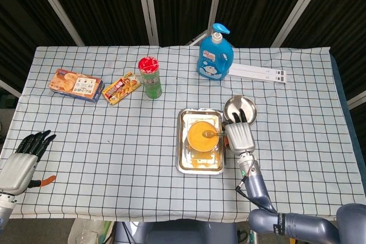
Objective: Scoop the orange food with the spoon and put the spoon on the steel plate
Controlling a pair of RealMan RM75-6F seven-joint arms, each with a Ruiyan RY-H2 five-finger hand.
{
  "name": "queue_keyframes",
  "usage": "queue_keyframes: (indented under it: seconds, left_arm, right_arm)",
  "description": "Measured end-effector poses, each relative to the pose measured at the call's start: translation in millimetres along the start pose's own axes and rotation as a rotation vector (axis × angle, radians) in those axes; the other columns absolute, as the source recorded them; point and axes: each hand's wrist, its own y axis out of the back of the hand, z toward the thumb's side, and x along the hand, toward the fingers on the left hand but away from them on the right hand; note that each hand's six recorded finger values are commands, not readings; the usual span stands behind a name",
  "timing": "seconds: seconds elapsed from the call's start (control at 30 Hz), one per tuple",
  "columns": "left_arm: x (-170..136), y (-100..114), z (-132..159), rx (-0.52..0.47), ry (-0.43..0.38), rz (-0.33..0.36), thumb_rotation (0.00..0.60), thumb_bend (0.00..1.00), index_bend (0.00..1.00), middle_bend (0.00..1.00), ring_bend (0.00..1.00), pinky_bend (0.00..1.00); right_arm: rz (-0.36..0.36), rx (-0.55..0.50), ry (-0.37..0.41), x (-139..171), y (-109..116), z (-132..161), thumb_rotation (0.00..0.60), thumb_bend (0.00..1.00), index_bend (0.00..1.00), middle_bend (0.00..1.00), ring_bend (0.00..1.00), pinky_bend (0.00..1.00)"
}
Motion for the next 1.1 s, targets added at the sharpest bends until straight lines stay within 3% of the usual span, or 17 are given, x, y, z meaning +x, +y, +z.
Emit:
queue_keyframes:
  seconds: [1.1]
  left_arm:
    - [0.2, 0.3, 0.0, -0.001, 0.002, 0.000, 0.600, 0.00, 0.00, 0.00, 0.00, 0.00]
  right_arm:
    - [-0.002, 0.002, -0.016, -0.7, -1.0, -1.4, 0.600, 0.47, 0.58, 0.47, 0.21, 0.00]
